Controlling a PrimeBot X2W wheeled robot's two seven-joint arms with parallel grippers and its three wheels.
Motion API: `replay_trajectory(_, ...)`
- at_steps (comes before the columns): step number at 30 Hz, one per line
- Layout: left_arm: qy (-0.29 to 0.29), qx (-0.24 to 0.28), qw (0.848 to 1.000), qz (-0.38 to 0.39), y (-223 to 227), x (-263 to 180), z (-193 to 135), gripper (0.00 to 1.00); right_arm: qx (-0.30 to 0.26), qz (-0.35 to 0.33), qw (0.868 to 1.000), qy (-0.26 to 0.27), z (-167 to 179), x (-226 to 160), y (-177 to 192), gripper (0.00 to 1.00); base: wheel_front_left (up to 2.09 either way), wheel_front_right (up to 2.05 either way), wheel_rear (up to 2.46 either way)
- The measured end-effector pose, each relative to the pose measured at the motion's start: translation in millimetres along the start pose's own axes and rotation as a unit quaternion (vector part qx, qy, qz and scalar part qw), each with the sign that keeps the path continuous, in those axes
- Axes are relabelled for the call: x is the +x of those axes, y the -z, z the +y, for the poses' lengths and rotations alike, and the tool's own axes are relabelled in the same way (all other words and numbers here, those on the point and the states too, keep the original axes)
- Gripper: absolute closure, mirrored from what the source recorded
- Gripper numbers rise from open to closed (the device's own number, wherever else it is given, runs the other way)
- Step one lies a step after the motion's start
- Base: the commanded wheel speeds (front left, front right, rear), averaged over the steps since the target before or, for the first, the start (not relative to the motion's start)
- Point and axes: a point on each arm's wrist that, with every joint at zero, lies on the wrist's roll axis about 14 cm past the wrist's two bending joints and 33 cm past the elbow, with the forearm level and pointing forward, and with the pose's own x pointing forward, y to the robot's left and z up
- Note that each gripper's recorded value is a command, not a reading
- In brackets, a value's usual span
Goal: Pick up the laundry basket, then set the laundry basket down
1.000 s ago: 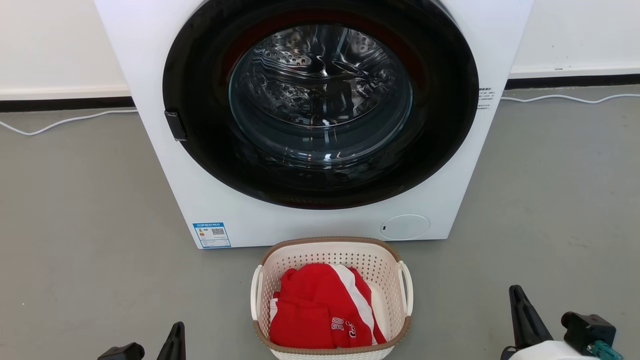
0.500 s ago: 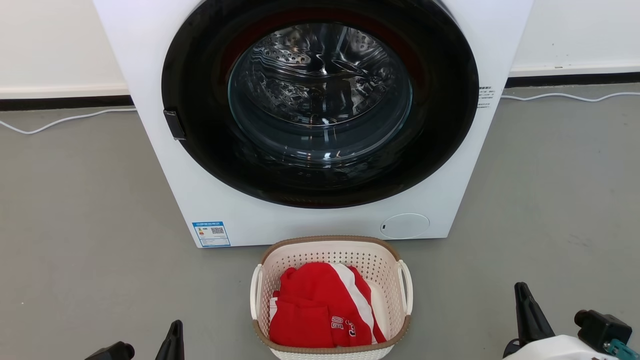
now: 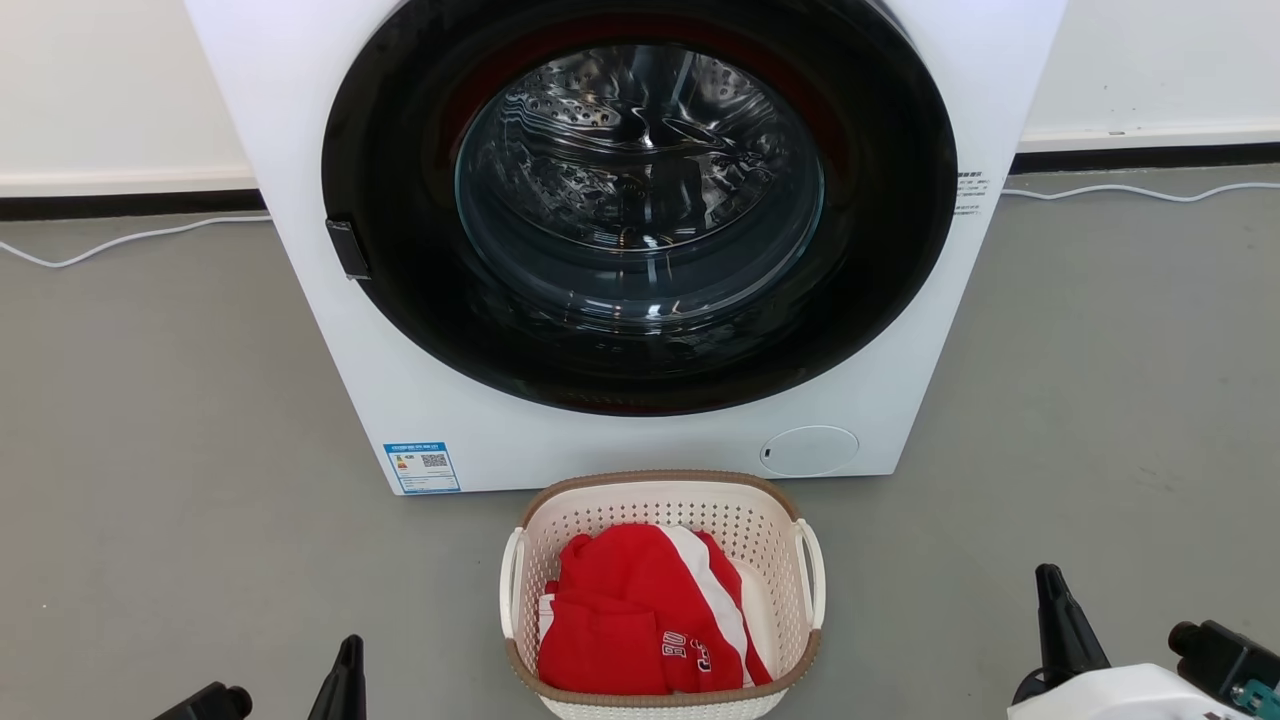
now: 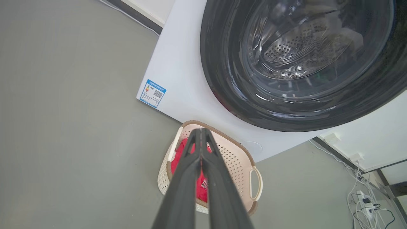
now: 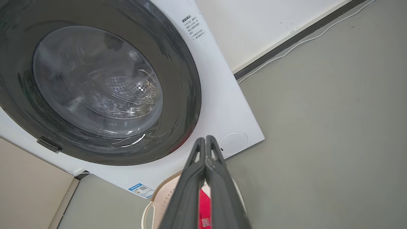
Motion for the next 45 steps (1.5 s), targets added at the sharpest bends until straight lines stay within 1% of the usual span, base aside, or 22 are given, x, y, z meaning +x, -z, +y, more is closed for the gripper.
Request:
replay_trajectory(10,0.002,-0.059,0.998,-0.003,-7.0,5.2,-4.0,1.00,0.063,-0.003,0.998,0.004,0.6,1.2,-3.8,1.00,0.00,0.00,0.00)
replay_trajectory(21,0.003,-0.117,0.993,0.001,-9.1,6.6,-5.2,1.00,0.127,0.002,0.992,0.008,-0.5,1.8,-4.0,1.00,0.00,0.00,0.00)
replay_trajectory(29,0.010,-0.161,0.987,0.000,-13.4,10.1,-10.1,1.00,0.175,-0.001,0.984,0.011,-1.8,2.5,-6.9,1.00,0.00,0.00,0.00)
replay_trajectory(38,0.019,-0.202,0.979,0.002,-16.6,12.1,-14.5,1.00,0.221,-0.008,0.975,0.001,4.4,7.5,-15.6,1.00,0.00,0.00,0.00)
replay_trajectory(45,0.023,-0.238,0.971,0.003,-19.1,12.9,-16.3,1.00,0.260,-0.007,0.966,0.002,4.0,7.5,-15.5,1.00,0.00,0.00,0.00)
